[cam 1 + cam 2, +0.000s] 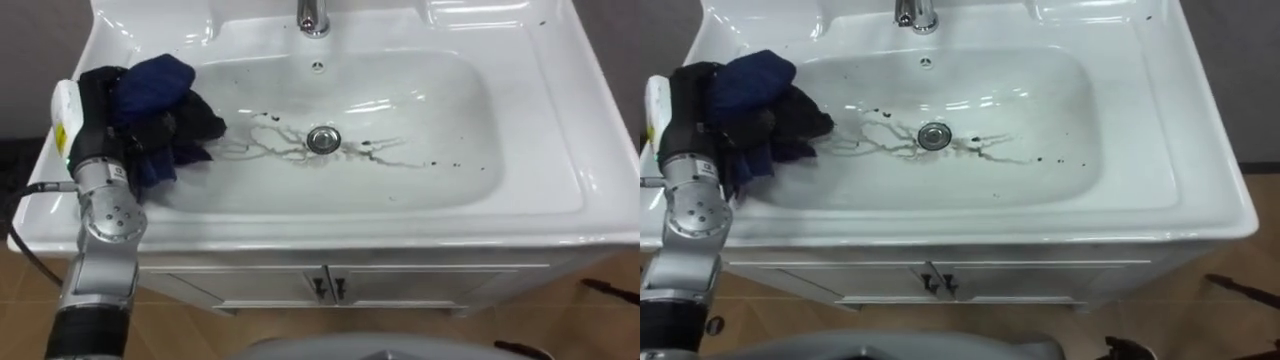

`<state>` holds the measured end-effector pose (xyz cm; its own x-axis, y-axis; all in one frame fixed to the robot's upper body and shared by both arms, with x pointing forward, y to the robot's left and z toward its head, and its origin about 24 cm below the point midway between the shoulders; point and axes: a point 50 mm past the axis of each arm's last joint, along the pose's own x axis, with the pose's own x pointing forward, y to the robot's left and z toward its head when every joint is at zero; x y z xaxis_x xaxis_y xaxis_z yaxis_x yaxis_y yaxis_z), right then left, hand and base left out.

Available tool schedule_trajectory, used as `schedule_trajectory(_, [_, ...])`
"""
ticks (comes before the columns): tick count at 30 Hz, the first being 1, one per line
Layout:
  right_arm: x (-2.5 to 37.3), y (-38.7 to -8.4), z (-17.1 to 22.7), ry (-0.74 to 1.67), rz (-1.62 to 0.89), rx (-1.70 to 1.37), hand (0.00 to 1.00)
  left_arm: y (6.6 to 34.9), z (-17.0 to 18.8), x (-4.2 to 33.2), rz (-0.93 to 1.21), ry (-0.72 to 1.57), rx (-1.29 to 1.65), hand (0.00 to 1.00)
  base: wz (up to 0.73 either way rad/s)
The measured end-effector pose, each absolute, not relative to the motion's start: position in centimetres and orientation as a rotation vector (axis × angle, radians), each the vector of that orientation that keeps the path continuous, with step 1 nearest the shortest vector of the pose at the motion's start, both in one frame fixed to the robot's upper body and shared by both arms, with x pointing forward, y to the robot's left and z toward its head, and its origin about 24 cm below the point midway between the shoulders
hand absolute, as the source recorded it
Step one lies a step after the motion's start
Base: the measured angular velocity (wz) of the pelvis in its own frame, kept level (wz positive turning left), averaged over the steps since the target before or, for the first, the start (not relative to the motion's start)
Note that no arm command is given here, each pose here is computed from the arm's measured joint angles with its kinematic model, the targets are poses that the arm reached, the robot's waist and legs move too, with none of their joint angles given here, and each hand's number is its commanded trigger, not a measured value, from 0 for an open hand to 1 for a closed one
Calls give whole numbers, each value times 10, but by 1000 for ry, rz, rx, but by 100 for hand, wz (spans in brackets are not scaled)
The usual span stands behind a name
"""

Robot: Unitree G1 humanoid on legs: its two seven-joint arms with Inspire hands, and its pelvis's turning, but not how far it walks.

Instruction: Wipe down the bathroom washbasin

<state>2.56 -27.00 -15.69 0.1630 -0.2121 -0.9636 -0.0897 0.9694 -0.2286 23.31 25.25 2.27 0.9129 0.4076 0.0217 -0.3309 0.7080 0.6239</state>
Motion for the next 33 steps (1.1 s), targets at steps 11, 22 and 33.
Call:
schedule_trajectory(11, [15,-269,-156,1407,-63,-222,0,240,21,235,338,93,771,100,-3])
schedule_trajectory(22, [53,-262,-144,1234,-12,-260,0,241,-5,251,275,222,832,100,-6])
schedule_trajectory(33, [98,-262,-133,1094,44,-448,0,243,-13,290,176,282,968,100,-3])
